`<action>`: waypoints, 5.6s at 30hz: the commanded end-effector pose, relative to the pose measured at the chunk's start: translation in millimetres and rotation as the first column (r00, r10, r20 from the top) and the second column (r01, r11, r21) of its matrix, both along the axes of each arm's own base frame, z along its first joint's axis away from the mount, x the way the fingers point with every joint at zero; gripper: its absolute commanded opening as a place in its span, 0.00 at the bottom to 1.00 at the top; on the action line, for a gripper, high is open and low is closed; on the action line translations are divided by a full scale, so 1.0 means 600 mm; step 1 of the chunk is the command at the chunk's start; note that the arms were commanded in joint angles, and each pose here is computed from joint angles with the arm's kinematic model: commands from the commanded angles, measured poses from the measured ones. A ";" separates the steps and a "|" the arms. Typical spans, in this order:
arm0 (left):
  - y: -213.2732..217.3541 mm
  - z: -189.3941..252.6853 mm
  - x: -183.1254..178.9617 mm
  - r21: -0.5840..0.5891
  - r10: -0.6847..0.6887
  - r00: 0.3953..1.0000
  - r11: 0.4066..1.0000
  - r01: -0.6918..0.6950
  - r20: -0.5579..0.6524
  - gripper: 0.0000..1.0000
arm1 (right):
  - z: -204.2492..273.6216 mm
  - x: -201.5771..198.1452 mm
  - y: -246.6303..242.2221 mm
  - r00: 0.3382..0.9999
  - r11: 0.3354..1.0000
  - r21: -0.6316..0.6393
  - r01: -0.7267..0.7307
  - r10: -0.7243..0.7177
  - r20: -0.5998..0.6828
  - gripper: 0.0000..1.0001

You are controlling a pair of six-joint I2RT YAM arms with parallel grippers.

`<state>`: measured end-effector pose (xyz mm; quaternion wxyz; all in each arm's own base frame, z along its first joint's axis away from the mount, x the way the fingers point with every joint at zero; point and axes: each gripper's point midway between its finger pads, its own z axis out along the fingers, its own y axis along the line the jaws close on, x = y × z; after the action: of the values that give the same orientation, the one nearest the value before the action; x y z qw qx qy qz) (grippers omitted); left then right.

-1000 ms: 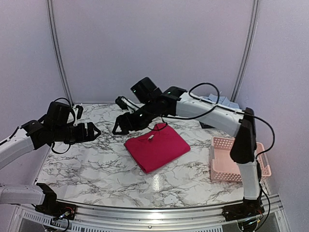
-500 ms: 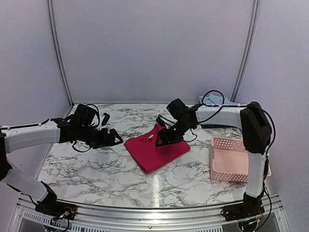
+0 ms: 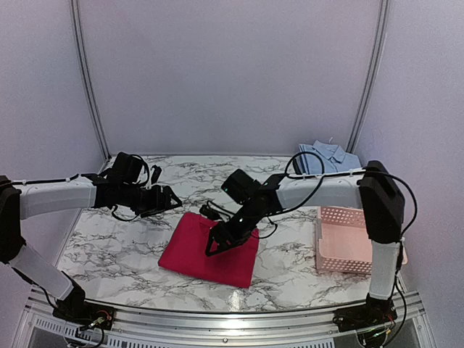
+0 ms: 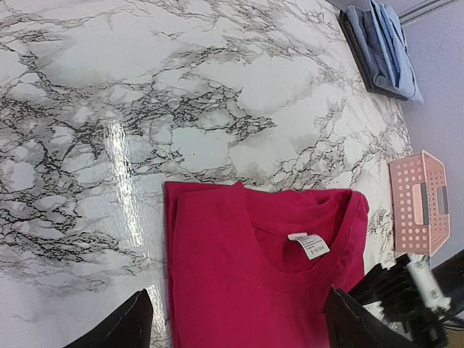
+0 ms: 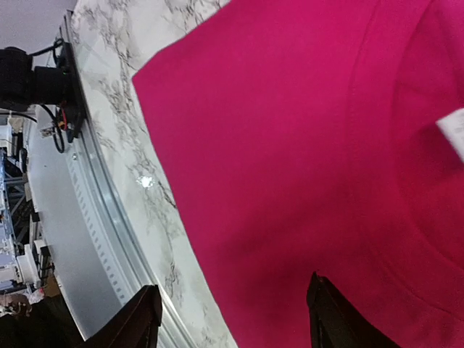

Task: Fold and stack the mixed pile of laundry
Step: Adjust the square-folded T-shirt at the center of the board, then pick up the square-folded T-shirt from the center of the board, then pass from the left arm to the right

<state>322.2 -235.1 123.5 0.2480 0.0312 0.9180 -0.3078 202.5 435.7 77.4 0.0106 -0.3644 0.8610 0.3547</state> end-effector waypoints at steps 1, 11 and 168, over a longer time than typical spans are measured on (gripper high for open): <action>0.000 0.005 0.010 0.006 0.001 1.000 1.000 -0.001 0.026 0.79 | 0.117 0.115 -0.075 0.981 0.980 0.133 0.147 -0.161 0.105 0.63; -0.033 -0.029 0.041 0.041 -0.098 0.995 0.994 0.098 0.005 0.51 | 0.045 0.184 -0.218 0.962 0.976 -0.075 0.204 -0.186 0.199 0.48; -0.374 -0.010 -0.109 0.490 -0.738 0.474 0.674 0.552 0.481 0.05 | -0.067 0.264 -0.124 0.522 0.583 0.058 0.810 -0.673 -0.523 0.26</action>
<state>255.7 -455.5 94.4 0.3782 0.5221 0.7363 -0.2057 347.6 357.9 38.8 -0.0105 0.1461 0.8366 0.5279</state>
